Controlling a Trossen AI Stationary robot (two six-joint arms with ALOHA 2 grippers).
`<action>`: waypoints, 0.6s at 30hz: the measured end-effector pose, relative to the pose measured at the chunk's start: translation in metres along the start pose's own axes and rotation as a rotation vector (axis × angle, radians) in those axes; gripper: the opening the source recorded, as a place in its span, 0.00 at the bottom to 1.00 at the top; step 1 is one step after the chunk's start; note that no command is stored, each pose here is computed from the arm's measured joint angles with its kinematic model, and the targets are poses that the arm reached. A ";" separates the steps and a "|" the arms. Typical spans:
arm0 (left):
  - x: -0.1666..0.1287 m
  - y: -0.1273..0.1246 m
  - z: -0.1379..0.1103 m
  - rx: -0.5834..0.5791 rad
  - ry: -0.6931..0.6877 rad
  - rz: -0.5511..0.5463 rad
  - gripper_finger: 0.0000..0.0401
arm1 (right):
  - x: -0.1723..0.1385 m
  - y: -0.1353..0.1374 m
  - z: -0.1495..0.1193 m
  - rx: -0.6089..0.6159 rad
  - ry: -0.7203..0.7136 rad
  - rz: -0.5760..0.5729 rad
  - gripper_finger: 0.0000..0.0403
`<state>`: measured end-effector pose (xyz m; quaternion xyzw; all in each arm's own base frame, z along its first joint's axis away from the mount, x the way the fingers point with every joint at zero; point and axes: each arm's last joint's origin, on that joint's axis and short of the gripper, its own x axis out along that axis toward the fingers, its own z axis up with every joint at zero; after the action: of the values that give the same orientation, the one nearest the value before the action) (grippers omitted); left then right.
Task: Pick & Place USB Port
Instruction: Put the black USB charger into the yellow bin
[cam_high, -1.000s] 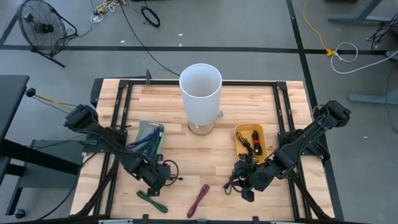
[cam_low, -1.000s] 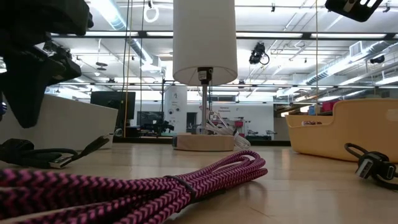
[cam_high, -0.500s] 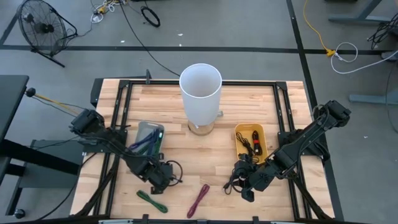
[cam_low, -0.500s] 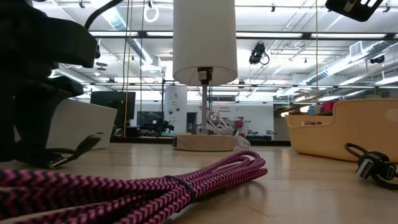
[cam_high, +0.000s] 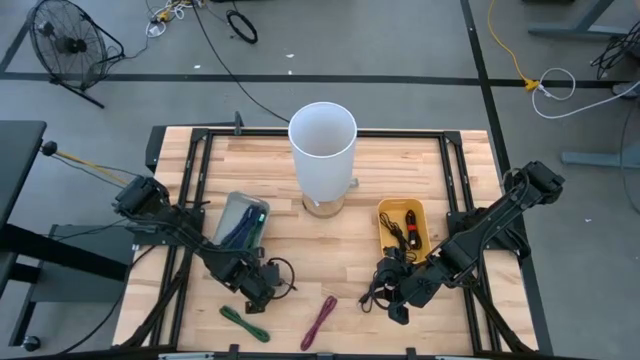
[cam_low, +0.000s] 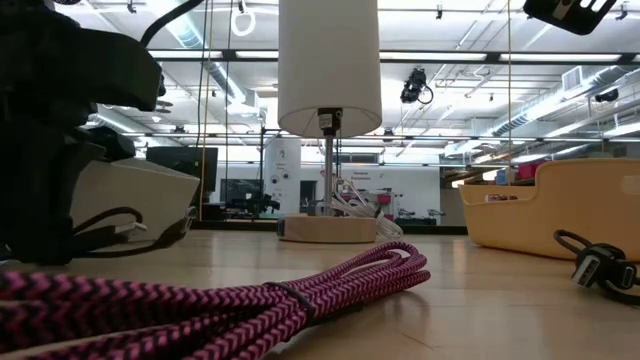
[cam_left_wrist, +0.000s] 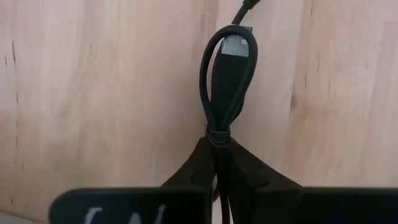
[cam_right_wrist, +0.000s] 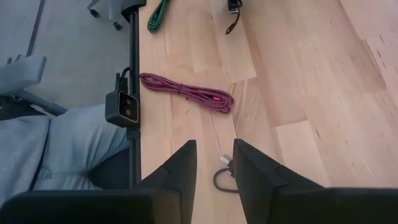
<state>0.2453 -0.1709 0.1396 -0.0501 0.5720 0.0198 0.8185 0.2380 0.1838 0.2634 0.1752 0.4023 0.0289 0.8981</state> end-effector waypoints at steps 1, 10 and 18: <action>-0.001 -0.001 0.001 0.001 -0.004 0.002 0.05 | 0.000 0.000 0.000 0.000 0.000 0.000 0.26; -0.027 -0.015 0.034 0.101 -0.121 0.035 0.05 | 0.000 0.000 0.000 -0.010 -0.016 -0.015 0.26; -0.050 -0.018 0.059 0.160 -0.322 0.254 0.05 | 0.000 0.000 0.000 -0.010 -0.016 -0.015 0.26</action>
<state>0.2850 -0.1813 0.2080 0.0910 0.4352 0.0850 0.8917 0.2382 0.1833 0.2636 0.1677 0.3964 0.0228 0.9023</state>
